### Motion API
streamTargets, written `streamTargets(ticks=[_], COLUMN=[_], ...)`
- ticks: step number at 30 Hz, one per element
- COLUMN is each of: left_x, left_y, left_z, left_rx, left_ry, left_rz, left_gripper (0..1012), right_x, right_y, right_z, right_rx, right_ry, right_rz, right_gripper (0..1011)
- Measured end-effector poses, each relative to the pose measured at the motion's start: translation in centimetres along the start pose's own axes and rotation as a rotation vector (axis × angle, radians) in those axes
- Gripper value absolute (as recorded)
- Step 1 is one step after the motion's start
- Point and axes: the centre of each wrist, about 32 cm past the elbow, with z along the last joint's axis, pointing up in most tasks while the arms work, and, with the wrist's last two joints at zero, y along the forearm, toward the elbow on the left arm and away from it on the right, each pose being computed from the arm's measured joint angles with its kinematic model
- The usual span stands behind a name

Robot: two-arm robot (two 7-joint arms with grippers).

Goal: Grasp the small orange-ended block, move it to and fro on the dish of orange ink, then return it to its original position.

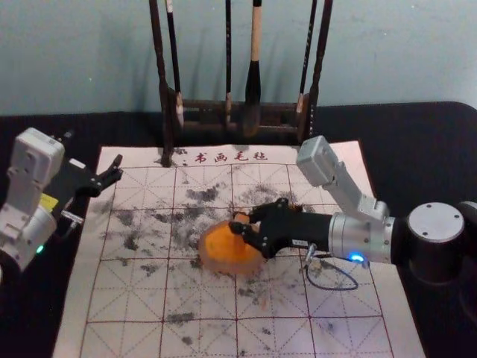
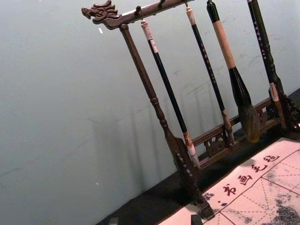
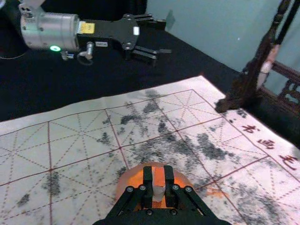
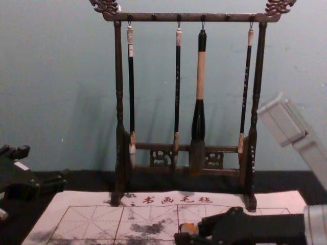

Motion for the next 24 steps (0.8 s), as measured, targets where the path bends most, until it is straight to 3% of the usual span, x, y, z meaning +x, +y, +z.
streamTargets(ticks=[12, 24], left_x=[0.0, 0.0], left_y=[0.0, 0.0], left_z=[0.0, 0.0], left_rx=[0.0, 0.0], left_ry=[0.0, 0.0], left_rz=[0.0, 0.0], left_gripper=[1001, 1001], right_x=[-0.6, 0.3], right_y=[1.1, 2.7], right_z=[0.2, 0.2], right_rx=[0.011, 0.017], right_ry=[0.006, 0.007], right_rz=[0.033, -0.001], right_gripper=[111, 111])
